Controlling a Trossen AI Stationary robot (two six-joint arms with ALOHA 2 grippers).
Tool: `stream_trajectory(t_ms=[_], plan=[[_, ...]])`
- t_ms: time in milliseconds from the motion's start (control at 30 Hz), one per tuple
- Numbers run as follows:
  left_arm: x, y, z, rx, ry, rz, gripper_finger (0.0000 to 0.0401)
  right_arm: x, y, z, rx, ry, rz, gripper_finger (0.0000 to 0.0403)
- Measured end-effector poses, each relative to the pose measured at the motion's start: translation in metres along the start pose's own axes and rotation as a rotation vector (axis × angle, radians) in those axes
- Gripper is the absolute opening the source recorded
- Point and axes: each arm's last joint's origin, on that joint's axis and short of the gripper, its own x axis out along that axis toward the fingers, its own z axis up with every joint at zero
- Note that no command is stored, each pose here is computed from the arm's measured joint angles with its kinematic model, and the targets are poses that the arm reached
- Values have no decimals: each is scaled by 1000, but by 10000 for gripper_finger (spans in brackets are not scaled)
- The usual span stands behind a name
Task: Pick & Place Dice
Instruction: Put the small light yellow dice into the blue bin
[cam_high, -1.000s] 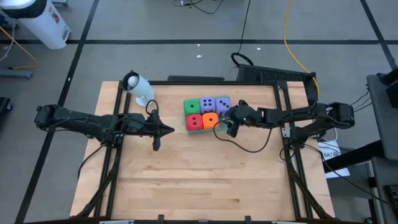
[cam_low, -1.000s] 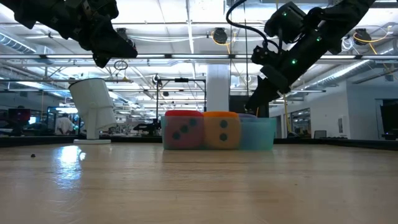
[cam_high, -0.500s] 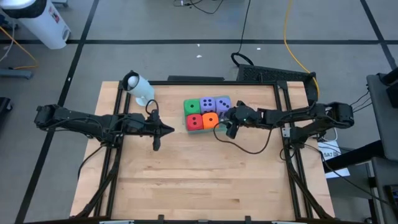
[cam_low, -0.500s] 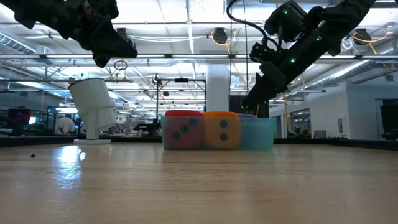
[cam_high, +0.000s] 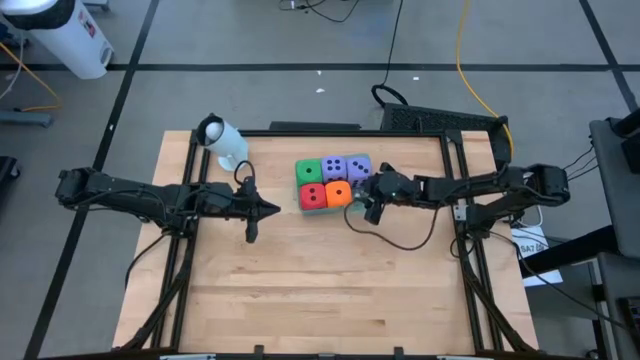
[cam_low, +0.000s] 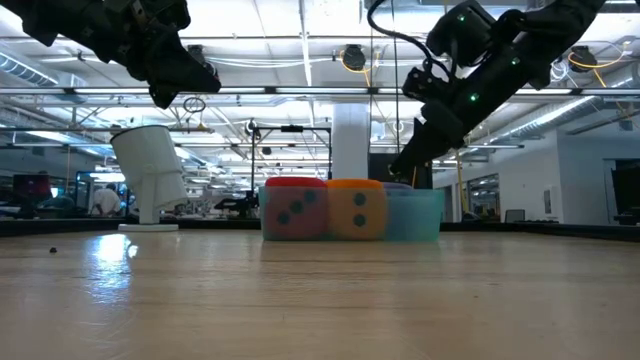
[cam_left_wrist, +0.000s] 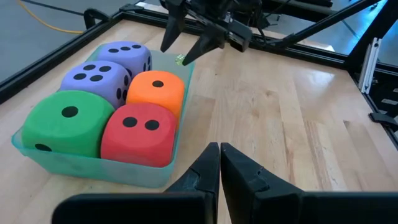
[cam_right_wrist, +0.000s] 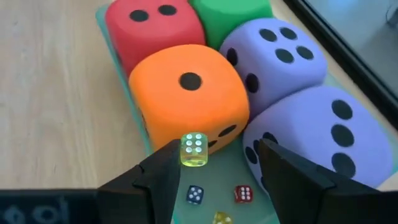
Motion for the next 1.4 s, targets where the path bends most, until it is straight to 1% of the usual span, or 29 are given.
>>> stream_trajectory(t_ms=[167, 300, 367, 433, 500, 567, 633, 733, 867, 1000, 1133, 1300, 1400], plan=[[0, 0, 0, 2, 0, 0, 21, -3, 10, 0, -121, -5, -58, 203], [0, 0, 0, -11, -5, -1, 21, -5, 15, 0, -253, -5, -106, 203], [0, 0, 2, -50, -18, -4, 21, -6, 18, 0, -315, -13, -127, 203], [2, -1, 4, -112, -40, -2, 21, -6, 20, 1, -363, -18, -144, 203], [8, -2, 5, -179, -71, 4, 21, -7, 20, 2, -381, -25, -162, 203], [15, -4, 8, -196, -106, -11, 21, -7, 20, 4, -380, -39, -165, 203], [26, -7, 11, -201, -161, -37, 18, -7, 20, 4, -394, -46, -165, 203], [47, -10, 8, -208, -209, -58, 5, -7, 20, 5, -420, -50, -166, 203], [71, -6, 5, -283, -297, -82, 4, -7, 20, 5, -445, -47, -170, 203], [97, -1, 2, -368, -287, -73, 4, -7, 20, 5, -471, -45, -170, 203], [121, -1, 7, -427, -270, -66, 2, -7, 20, 5, -470, -48, -171, 203], [150, -5, 18, -466, -275, -74, 3, -8, 23, 7, -503, -73, -166, 203], [163, -3, 23, -493, -276, -67, 3, -9, 26, 11, -529, -114, -166, 203]])
